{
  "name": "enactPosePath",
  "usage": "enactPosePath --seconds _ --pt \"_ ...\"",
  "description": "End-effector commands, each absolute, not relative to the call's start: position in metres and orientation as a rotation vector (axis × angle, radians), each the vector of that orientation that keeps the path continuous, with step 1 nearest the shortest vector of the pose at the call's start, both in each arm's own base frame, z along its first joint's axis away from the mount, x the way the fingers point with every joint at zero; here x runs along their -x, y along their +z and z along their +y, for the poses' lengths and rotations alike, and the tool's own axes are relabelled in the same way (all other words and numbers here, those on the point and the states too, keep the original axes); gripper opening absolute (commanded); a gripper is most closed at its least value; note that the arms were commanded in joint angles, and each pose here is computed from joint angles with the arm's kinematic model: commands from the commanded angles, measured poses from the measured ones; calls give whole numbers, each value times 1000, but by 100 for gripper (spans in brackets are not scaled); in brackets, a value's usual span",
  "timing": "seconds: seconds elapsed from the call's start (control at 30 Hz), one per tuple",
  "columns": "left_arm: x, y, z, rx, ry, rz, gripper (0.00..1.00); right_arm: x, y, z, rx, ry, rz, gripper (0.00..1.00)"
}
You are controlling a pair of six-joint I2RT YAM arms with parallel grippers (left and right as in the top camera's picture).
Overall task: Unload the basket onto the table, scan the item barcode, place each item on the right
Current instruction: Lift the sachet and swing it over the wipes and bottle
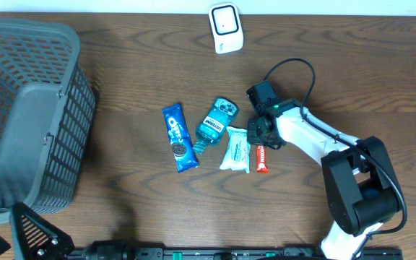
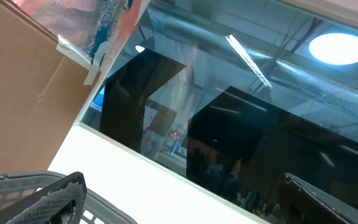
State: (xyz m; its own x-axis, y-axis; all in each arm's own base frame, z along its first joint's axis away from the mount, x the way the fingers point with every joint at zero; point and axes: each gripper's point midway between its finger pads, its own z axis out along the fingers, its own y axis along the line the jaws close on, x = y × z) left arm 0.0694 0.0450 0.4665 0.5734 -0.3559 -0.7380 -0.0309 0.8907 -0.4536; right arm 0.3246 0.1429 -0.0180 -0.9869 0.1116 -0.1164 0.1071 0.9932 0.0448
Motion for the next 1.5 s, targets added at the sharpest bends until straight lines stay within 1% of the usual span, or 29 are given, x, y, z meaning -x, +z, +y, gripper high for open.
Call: enactPosePath --seconds 0.0,0.13,0.2,0.23,0.3,0.37,0.43,0.6,0.67,0.8,0.97,1.17,1.33,1.47 --pt "-69 467 43 440 -202 948 98 -174 -116 112 -270 -82 3570 1" --pt "-69 466 43 441 -201 952 98 -167 -98 124 -163 46 3659 1" --pt "-71 464 43 443 -200 961 98 -166 -82 139 -86 241 3702 1" --pt "-72 462 43 444 -198 970 98 -166 -65 159 15 519 3699 1" --pt "-73 461 43 446 -197 977 98 -169 -38 189 193 980 3597 1" --pt "-73 461 43 445 -197 977 98 -172 0 219 406 1480 3344 1" --pt "-73 460 43 446 -196 979 98 -176 25 229 491 1717 3157 1" --pt "-73 460 43 446 -196 980 98 -189 74 241 648 2066 2666 1" --pt "-74 459 43 447 -196 983 98 -194 86 243 700 2122 2493 1" --pt "-75 457 43 448 -195 991 98 -199 95 246 781 2135 2299 1" --pt "-75 456 44 450 -193 999 98 -210 116 252 811 2159 2022 1" --pt "-78 450 44 455 -188 1024 98 -226 130 256 874 2109 1949 1" --pt "-82 445 44 458 -184 1042 98 -245 158 260 1018 1988 1776 1" --pt "-86 441 44 458 -178 1055 98 -259 195 263 1191 1808 1534 1"
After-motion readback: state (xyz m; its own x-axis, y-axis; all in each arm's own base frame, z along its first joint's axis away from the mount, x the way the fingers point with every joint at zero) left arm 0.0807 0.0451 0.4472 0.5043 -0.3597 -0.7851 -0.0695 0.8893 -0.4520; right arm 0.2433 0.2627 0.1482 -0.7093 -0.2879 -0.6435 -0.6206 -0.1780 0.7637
